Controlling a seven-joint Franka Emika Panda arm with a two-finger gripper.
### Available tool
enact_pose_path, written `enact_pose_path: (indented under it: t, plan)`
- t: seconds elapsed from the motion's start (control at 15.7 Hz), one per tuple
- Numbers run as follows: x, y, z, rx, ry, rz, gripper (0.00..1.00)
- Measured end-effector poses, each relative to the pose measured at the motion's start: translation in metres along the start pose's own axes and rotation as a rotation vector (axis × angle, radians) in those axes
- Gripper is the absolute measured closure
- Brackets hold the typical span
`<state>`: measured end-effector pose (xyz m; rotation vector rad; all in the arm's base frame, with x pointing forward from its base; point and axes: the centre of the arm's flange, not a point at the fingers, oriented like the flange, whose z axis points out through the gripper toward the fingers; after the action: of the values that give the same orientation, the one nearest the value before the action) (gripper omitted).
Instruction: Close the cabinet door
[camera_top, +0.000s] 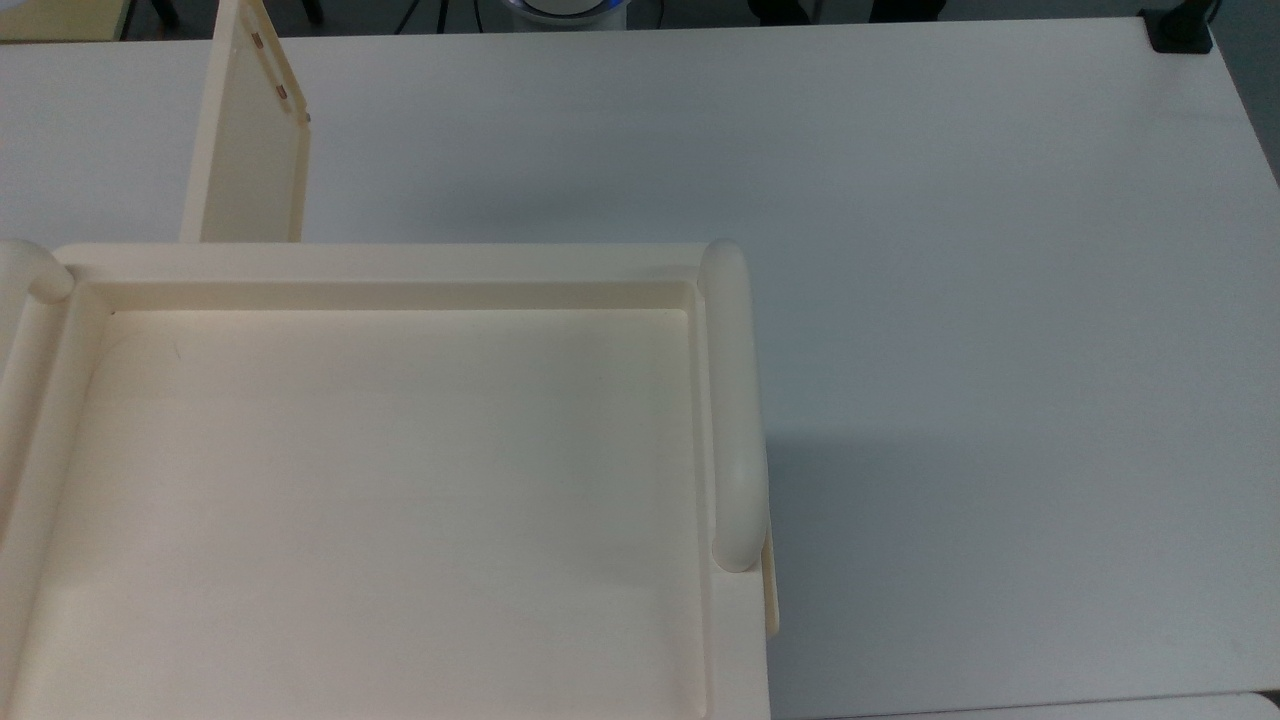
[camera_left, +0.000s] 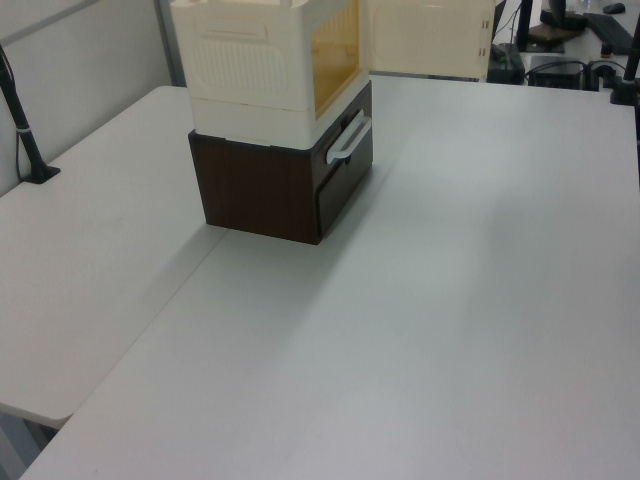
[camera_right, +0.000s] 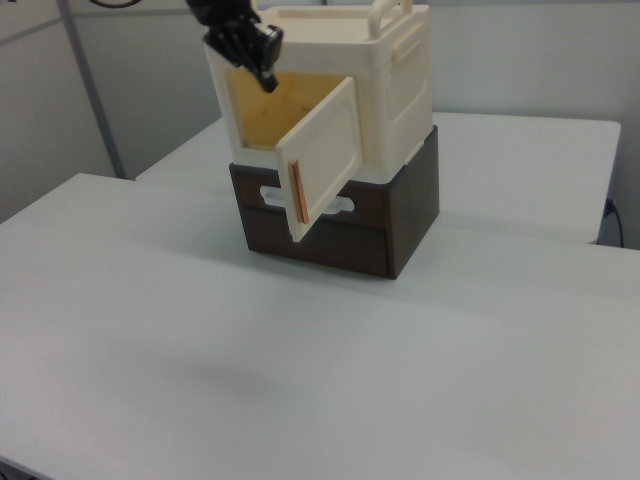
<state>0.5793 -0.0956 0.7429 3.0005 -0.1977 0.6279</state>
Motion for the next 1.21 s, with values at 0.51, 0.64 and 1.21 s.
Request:
enact_pose_path:
  t: [0.51, 0.64, 1.21]
  plan:
    - [0.002, 0.087, 0.012, -0.067, 0.038, 0.018, 0.99]
    - [0.001, 0.095, 0.022, -0.072, 0.02, -0.02, 0.99]
    - [0.0, 0.081, 0.056, -0.046, -0.041, -0.076, 0.99]
